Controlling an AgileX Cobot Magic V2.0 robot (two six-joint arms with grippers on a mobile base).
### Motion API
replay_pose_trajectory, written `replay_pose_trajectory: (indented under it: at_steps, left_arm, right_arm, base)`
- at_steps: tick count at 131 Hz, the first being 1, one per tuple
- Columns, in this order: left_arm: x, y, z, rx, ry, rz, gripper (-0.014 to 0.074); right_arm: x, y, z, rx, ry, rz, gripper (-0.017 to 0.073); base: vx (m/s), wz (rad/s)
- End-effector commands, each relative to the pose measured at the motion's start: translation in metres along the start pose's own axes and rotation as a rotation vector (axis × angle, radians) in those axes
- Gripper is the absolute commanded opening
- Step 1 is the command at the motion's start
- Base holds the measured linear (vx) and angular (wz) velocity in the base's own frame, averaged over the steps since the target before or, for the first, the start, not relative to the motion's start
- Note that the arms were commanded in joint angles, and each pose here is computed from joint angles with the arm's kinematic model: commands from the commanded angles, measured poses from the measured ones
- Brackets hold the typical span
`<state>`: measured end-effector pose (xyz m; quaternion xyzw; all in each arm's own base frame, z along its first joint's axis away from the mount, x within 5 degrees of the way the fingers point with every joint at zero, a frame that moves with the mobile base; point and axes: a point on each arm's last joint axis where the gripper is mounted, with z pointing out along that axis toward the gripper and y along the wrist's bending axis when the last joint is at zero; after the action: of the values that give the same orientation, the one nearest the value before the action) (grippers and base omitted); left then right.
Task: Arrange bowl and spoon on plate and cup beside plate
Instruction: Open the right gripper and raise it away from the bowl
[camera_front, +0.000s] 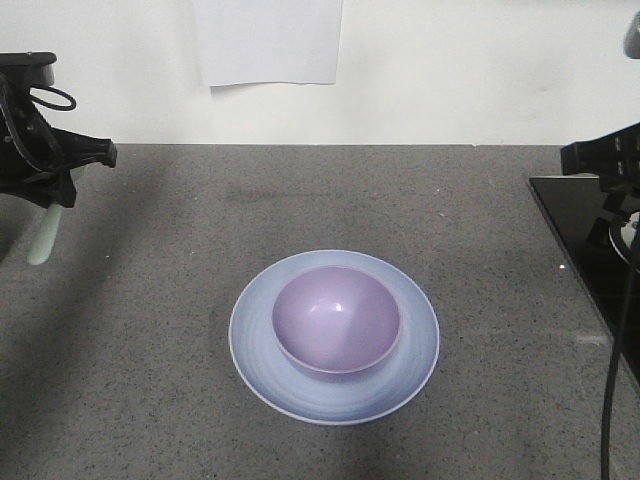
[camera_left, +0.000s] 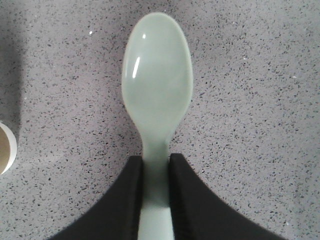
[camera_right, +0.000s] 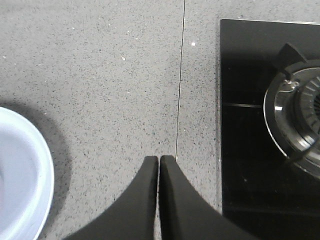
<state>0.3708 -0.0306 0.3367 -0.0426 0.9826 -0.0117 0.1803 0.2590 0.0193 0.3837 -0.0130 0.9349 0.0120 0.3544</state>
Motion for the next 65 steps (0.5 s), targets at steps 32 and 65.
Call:
replay_pose_trajectory:
  at_steps: [32, 65]
  left_arm:
    - [-0.004, -0.003, -0.028, 0.027, -0.128, 0.003, -0.0008]
    - [-0.006, -0.003, -0.028, 0.030, -0.144, 0.003, -0.0008]
  right_arm:
    - [0.005, -0.005, -0.020, 0.043, -0.050, -0.022, -0.0007]
    - [0.009, -0.005, -0.021, 0.045, -0.016, -0.021, -0.0007]
  base:
    - [0.00, 0.00]
    - [0.00, 0.00]
